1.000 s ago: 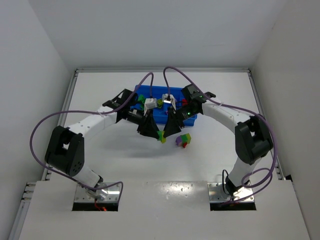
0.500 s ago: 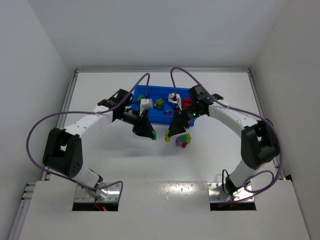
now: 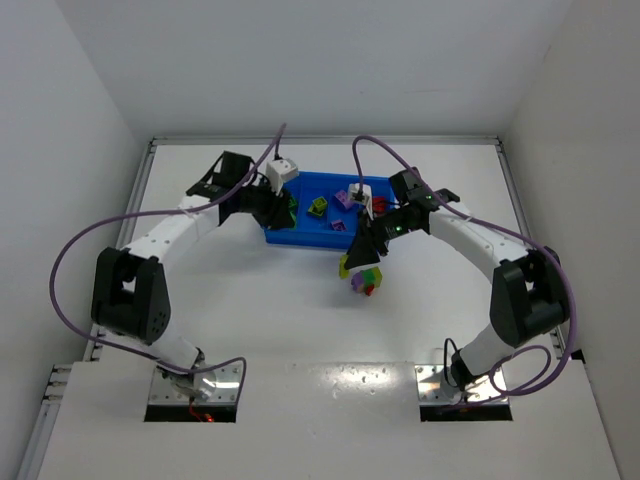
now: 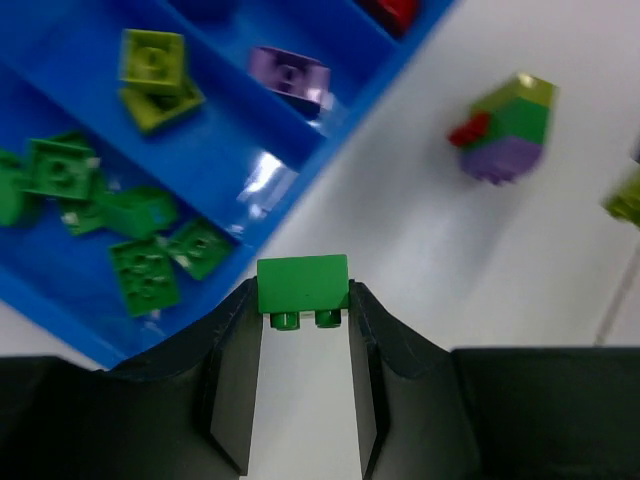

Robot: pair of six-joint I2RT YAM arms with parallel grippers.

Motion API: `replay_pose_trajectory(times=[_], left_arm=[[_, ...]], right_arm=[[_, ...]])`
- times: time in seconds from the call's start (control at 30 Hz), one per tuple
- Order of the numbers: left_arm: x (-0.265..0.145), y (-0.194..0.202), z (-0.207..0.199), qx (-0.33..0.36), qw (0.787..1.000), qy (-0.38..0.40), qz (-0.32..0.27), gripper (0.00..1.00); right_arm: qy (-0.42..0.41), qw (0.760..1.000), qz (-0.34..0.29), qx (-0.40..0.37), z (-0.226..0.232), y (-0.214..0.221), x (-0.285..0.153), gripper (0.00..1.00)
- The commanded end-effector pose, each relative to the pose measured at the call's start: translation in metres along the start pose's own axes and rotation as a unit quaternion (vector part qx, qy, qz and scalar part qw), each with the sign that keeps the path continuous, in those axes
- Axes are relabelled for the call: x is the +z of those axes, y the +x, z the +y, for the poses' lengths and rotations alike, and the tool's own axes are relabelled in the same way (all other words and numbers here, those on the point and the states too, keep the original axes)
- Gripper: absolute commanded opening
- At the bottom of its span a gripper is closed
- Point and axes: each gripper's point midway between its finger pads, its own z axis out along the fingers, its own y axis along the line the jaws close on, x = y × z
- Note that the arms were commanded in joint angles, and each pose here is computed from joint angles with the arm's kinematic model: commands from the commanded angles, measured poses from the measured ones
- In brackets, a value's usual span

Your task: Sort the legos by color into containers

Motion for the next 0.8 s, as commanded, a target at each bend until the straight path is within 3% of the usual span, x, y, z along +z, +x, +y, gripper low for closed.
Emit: replay_pose_trajectory(times=[0.0,0.13,0.2,0.23,0.3,0.33,0.43,0.6,0.67,0.77], left_arm=[[0.009,-0.030,0.065,-0.020,0.991,-0.128,-0.029,0.00],[0.021,-0.033,0.098,-0.032,0.984,-0.174,-0.014,0.00],[0.025,-0.031,0.109,-0.038,0.980,-0.193,-0.010,0.05],[0.027,-0.028,0.113,-0.043,0.979,-0.199,-0.008,0.10],[0.031,-0.026,0.126,-0.053,0.974,-0.222,-0.003,0.36],[0.034,-0.022,0.128,-0.055,0.974,-0.221,0.001,0.45],[0.035,-0.024,0.137,-0.061,0.971,-0.231,-0.002,0.61],[0.022,-0.058,0.129,-0.112,0.964,-0.233,-0.061,0.64],[-0.010,-0.086,0.124,-0.126,0.952,-0.260,-0.101,0.64],[-0.066,-0.128,0.088,-0.087,0.946,-0.257,-0.175,0.64]], right_arm=[[0.008,0.999,-0.013,-0.039,-0.005,-0.015,-0.002,0.01],[0.019,0.999,-0.014,-0.034,-0.009,-0.017,-0.003,0.01],[0.024,0.999,-0.014,-0.038,-0.011,-0.018,-0.003,0.01],[0.029,0.999,-0.012,-0.033,-0.015,-0.017,-0.002,0.01],[0.036,0.999,-0.014,-0.036,-0.018,-0.021,-0.002,0.01],[0.041,0.999,-0.012,-0.028,-0.019,-0.020,-0.003,0.01],[0.055,0.998,-0.018,-0.027,-0.027,-0.026,-0.002,0.01],[0.107,0.993,-0.040,-0.035,-0.047,-0.049,-0.007,0.01],[0.140,0.989,-0.048,-0.028,-0.063,-0.064,-0.006,0.01],[0.177,0.982,-0.072,-0.003,-0.089,-0.089,-0.006,0.01]])
